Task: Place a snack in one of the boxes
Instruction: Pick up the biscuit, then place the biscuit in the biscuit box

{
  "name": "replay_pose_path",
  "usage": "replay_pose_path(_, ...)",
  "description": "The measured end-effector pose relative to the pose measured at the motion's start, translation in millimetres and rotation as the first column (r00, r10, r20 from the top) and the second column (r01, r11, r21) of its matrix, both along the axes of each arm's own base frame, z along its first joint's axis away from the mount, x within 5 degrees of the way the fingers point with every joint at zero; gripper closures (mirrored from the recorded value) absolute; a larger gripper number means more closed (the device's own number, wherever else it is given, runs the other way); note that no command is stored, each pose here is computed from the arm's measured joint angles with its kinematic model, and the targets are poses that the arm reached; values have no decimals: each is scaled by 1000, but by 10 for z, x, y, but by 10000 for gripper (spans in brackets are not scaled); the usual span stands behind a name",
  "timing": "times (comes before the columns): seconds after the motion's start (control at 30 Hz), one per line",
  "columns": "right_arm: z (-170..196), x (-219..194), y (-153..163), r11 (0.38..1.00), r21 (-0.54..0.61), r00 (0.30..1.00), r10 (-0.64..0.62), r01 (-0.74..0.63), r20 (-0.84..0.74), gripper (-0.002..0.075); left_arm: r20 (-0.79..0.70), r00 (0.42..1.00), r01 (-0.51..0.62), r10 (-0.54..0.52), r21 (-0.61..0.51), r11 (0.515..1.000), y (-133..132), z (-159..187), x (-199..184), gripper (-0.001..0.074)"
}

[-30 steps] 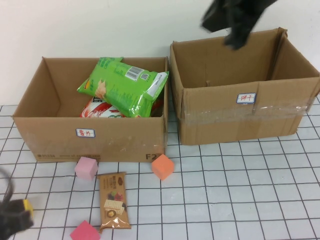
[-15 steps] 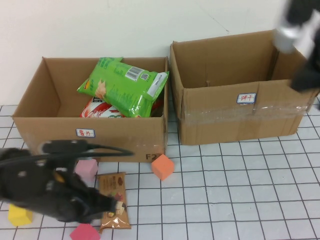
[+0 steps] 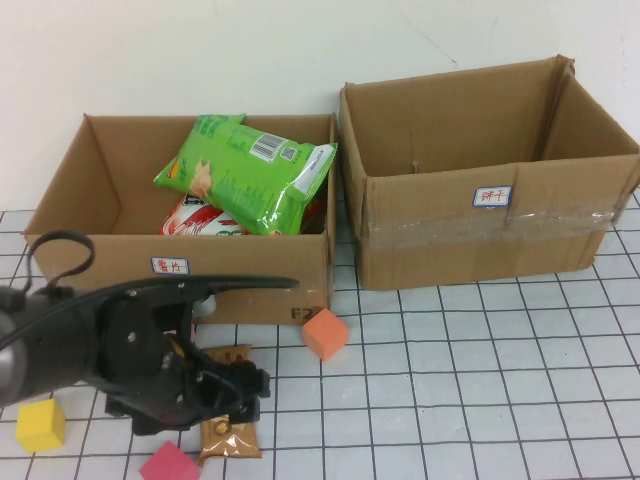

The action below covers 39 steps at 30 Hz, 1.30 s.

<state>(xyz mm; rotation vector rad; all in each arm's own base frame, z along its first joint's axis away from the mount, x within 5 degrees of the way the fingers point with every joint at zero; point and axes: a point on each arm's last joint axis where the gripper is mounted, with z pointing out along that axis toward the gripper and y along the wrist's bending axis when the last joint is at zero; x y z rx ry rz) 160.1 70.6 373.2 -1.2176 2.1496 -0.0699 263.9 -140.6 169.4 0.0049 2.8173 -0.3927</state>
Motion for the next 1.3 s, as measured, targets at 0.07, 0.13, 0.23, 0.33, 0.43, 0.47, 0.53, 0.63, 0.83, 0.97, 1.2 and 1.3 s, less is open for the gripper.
replay_pose_path(0.07,-48,-43,-18,1000,-3,1000,0,0,-6,722,-2,1000,-9,9,8,1000,-24,-27,69,135)
replay_pose_path(0.13,-61,-59,-25,1000,-3,1000,0,0,-7,722,-4,1000,-7,7,19,1000,-61,-50,145,134)
replay_pose_path(0.23,-60,-77,-33,1000,-2,1000,0,0,-4,723,-14,1000,10,-10,61,998,-119,-96,238,134)
replay_pose_path(0.33,-53,-86,-42,1000,-5,1000,-1,1,3,723,-30,999,15,-12,114,993,-166,-163,275,140)
replay_pose_path(0.43,-46,-92,-45,1000,-2,1000,-2,2,7,723,-45,999,29,-22,162,986,-193,-195,289,179)
replay_pose_path(0.47,-46,-92,-45,1000,-2,1000,-2,2,7,723,-49,998,33,-25,172,984,-196,-203,295,206)
replay_pose_path(0.53,-46,-89,-53,1000,-12,1000,-4,4,11,723,-58,998,35,-25,184,982,-187,-209,291,268)
replay_pose_path(0.63,-44,-82,-61,1000,-22,1000,-6,7,20,723,-69,997,50,-37,189,981,-193,-198,294,288)
replay_pose_path(0.83,-43,-77,-71,999,-34,1000,-8,9,27,723,-166,979,153,-119,213,965,-304,-118,169,288)
replay_pose_path(0.97,-42,-76,-71,999,-34,1000,-8,9,28,723,-192,938,330,-290,227,916,-625,138,-53,288)
replay_pose_path(1.2,-42,-75,-72,999,-36,1000,-9,10,29,723,67,829,519,-555,277,809,-1374,1066,-235,288)
replay_pose_path(1.3,-56,-91,-79,999,-44,1000,-11,11,6,723,291,772,483,-565,311,819,-1532,1536,-115,288)
